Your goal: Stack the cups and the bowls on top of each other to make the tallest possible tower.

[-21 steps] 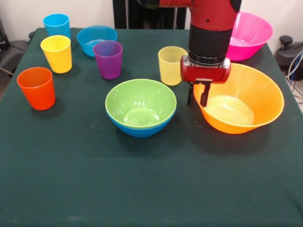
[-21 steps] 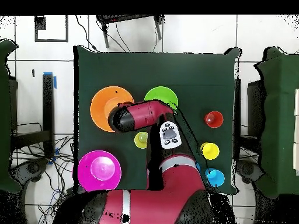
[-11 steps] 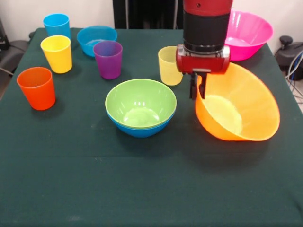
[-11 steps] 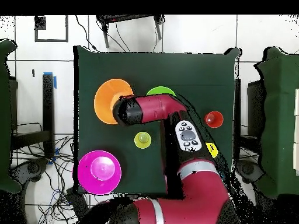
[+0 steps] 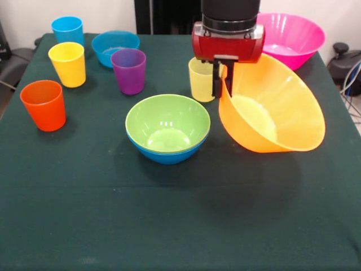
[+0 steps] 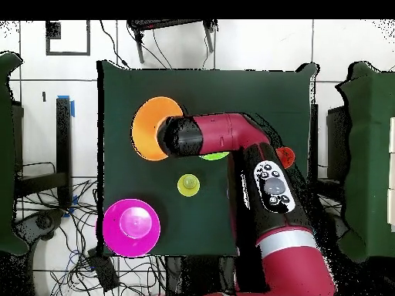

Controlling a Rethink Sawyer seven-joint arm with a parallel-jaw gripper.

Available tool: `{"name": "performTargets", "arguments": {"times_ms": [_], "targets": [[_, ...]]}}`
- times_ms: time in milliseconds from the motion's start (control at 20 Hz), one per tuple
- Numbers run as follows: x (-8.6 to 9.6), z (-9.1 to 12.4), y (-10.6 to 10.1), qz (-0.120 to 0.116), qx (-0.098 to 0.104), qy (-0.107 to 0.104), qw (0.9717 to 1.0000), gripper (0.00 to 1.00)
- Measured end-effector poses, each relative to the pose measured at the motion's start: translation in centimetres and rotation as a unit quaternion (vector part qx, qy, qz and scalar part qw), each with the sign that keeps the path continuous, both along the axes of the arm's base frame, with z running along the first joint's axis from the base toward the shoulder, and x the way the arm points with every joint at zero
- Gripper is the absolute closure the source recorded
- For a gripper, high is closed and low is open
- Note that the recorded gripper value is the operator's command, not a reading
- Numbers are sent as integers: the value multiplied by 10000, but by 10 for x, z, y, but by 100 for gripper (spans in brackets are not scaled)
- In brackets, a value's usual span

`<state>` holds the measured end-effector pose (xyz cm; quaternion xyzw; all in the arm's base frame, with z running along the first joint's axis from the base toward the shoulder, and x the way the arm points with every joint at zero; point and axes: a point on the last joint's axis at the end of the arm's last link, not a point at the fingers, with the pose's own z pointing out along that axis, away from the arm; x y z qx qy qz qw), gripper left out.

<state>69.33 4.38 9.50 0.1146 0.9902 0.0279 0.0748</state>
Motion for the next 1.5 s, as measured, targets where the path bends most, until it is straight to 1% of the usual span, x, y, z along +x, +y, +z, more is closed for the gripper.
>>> {"name": "performTargets", "arguments": {"times_ms": [200, 450, 500, 650, 750, 800, 950, 1000, 1100, 1350, 1400, 1450, 1500], "targets": [[5, 10, 5, 36, 78, -21, 10000, 100], [5, 12, 14, 90, 169, 56, 9998, 100], [6, 14, 18, 102, 225, 99, 9996, 100], [8, 18, 20, 88, 317, 134, 9994, 100], [11, 22, 20, 59, 399, 135, 9991, 100], [16, 28, 16, 1, 508, 106, 9987, 100], [19, 31, 12, -36, 560, 73, 9984, 100], [23, 35, 4, -85, 613, 30, 9981, 100], [25, 38, -5, -147, 656, -7, 9977, 100], [32, 50, -47, -410, 769, -136, 9961, 100], [32, 52, -58, -481, 799, -158, 9955, 100], [32, 53, -78, -608, 849, -186, 9944, 100], [32, 54, -84, -643, 862, -189, 9940, 100]]}}
